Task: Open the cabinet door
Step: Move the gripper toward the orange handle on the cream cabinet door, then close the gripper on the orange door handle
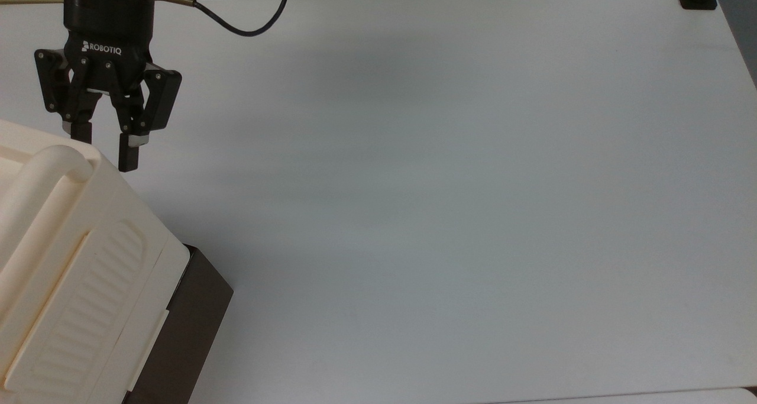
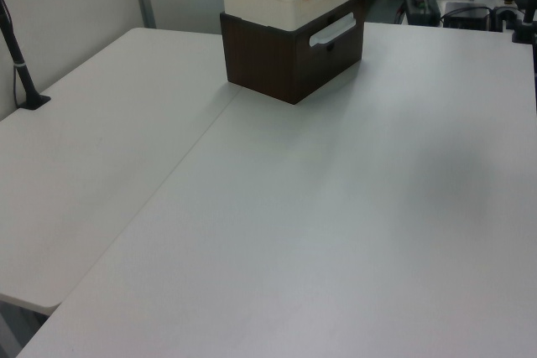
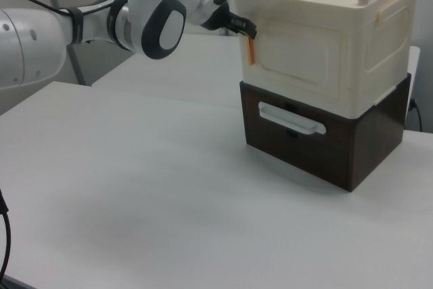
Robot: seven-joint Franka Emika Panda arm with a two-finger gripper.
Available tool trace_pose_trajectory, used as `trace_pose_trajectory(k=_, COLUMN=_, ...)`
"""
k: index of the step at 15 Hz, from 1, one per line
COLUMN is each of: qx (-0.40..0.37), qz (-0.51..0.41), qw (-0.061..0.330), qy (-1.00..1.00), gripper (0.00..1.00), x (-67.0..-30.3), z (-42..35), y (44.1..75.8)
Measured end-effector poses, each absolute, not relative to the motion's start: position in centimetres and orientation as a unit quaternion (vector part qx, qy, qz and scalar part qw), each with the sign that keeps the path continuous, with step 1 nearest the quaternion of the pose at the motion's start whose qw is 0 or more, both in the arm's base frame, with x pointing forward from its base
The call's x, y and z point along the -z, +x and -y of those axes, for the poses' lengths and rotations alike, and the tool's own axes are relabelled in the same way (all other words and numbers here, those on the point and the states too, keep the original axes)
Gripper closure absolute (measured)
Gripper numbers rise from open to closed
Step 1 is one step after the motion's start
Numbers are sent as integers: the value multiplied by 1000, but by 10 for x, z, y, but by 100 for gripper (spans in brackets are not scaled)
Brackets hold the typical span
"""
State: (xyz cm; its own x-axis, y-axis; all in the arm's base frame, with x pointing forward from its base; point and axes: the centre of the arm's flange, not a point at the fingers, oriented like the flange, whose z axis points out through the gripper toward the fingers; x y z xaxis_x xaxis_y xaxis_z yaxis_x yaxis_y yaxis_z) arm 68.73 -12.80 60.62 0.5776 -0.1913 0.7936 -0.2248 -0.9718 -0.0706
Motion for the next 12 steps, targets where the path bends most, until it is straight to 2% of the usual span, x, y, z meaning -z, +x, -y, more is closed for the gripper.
trace_pose_trajectory(k=5, qx=-455, qz=122, qw=19, qy=882, gripper=47, x=-597, z=129, y=693)
trace_pose_trajectory(k=7, qx=-454, qz=121, qw=20, qy=882, gripper=52, x=-597, z=129, y=694)
trace_pose_trajectory(k=10, qx=-454, qz=114, qw=27, qy=883, gripper=85, x=-597, z=127, y=694)
trace_pose_trajectory(k=12, qx=-454, qz=111, qw=30, qy=884, gripper=85, x=-597, z=126, y=694)
